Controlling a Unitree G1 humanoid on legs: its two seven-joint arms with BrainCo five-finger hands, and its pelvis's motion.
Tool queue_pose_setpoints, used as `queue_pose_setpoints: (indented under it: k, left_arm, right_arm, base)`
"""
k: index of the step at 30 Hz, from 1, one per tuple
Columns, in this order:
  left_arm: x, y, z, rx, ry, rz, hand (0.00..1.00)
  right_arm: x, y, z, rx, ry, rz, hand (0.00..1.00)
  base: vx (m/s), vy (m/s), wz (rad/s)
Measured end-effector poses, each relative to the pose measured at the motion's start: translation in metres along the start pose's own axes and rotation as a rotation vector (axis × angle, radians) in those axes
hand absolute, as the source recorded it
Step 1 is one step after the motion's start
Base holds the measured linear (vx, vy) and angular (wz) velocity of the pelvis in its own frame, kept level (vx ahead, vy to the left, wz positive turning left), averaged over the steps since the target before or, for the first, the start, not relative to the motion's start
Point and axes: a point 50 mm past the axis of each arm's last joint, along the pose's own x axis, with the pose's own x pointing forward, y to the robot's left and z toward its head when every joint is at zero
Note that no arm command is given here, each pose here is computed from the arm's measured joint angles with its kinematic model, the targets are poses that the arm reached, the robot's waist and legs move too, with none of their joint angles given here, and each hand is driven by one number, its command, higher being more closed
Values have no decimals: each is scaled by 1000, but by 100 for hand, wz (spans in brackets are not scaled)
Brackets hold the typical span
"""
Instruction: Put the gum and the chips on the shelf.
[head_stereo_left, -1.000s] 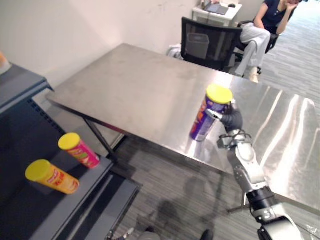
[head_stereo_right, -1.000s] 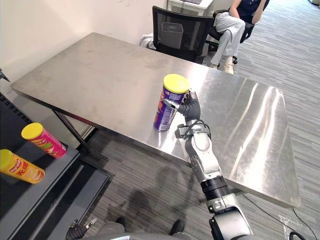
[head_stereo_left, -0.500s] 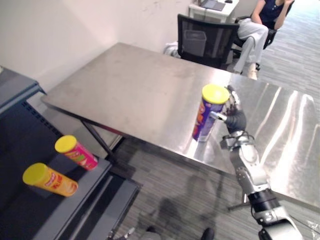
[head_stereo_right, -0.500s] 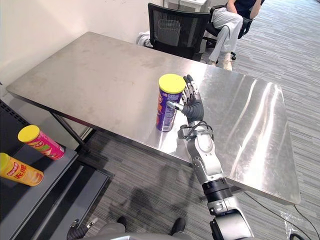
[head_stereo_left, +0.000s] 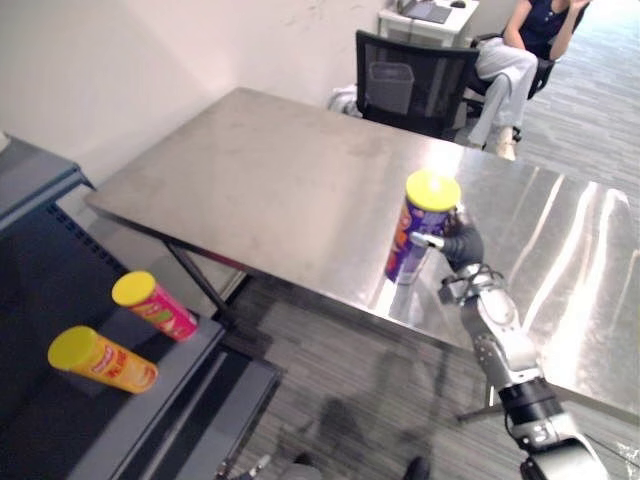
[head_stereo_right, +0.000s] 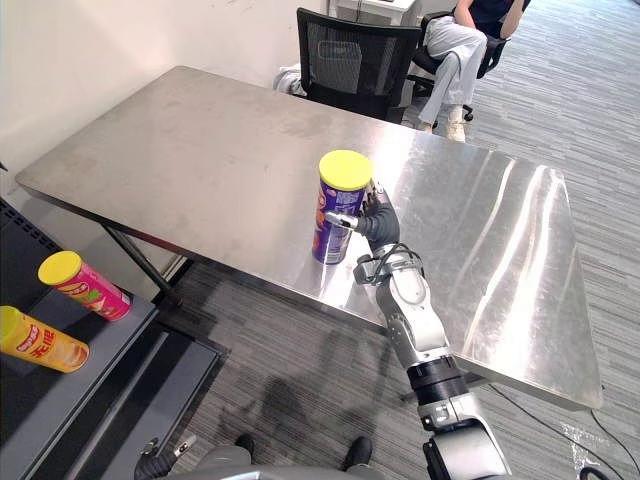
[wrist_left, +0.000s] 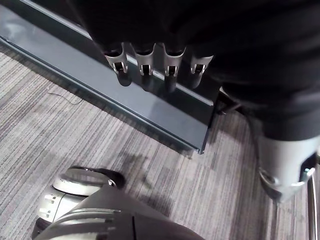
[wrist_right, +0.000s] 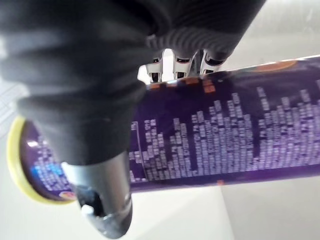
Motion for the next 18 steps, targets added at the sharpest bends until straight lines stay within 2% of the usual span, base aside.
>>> queue_pose_setpoints:
  k: [11,12,18]
  left_arm:
    - [0,2,-2,31,-3,-1,0]
    - [0,3,-1,34,-6,0,0]
    - [1,6,0,39,-9,-4,0]
  right_arm:
    - [-2,2,1,-59,74,127,0]
    - [-2,2,1,-68,80,143,100]
    - [-4,-5,1,-117,125,171,100]
  base:
    - [0,0,0]
    - [0,0,0]
    - [0,0,0]
